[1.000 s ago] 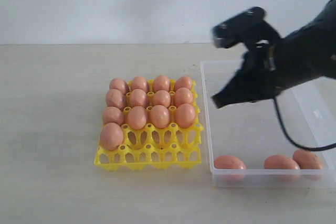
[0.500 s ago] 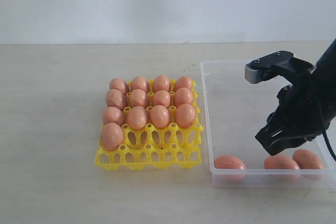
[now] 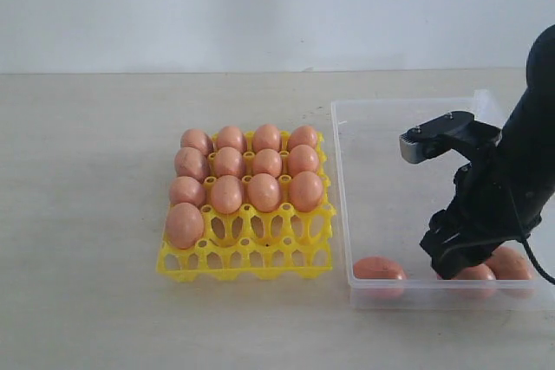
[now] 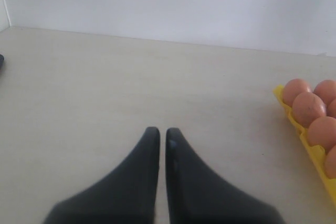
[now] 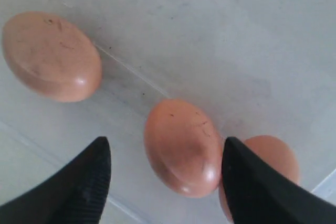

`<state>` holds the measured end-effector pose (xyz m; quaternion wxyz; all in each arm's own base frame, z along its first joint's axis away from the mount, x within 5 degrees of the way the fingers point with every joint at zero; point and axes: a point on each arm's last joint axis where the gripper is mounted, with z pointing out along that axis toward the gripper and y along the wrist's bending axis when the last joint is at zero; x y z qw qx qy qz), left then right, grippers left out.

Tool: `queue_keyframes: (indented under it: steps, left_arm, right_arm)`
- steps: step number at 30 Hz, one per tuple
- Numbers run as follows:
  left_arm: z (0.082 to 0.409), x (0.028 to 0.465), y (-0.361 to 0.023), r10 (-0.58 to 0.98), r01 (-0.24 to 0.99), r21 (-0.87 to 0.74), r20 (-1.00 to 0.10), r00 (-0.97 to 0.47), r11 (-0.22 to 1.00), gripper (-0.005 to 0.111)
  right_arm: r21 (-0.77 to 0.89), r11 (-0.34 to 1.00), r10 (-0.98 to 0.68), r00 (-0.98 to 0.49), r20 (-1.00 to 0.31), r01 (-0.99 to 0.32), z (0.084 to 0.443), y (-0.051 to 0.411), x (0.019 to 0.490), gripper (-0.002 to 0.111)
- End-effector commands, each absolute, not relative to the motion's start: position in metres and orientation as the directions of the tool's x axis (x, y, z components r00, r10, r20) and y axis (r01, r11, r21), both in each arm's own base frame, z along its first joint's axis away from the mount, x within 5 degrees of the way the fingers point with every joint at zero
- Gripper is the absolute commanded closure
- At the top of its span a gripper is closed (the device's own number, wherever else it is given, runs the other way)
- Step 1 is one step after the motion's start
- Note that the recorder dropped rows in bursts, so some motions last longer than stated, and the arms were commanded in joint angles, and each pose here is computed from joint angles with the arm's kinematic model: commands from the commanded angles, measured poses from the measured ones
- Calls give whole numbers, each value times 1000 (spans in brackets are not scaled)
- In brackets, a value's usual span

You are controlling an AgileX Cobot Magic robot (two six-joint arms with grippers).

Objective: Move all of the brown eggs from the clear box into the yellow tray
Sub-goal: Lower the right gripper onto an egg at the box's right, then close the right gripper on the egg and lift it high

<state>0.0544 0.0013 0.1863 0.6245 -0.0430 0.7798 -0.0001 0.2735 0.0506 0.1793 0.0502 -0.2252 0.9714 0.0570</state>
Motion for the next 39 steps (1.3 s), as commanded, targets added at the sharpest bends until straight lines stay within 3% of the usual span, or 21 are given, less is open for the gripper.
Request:
queue_keyframes:
  steps: [1,15,18,23,30,39]
  left_arm:
    - [185,54,1,-64,-67,-51,-974,-217,996,103]
    - [185,54,1,-64,-67,-51,-974,-217,996,103]
    - [185,54,1,-64,-67,-51,-974,-217,996,103]
    - [185,54,1,-64,-67,-51,-974,-217,996,103]
    - [185,54,1,-64,-67,-51,-974,-217,996,103]
    - [185,54,1,-64,-67,-51,-974,-217,996,103]
  right_arm:
    - [42,903,-424,-903,-70,-428,171,44,275,53]
    - [69,906,-420,-907,20,-418,142,45,279,55]
    - [64,906,-419,-908,7,-418,141,45,281,71]
    - [56,907,-417,-909,-15,-417,141,45,283,108]
    - [50,914,-399,-914,-69,-403,147,47,289,108]
    - [-9,946,-307,-884,-352,-324,191,48,302,108]
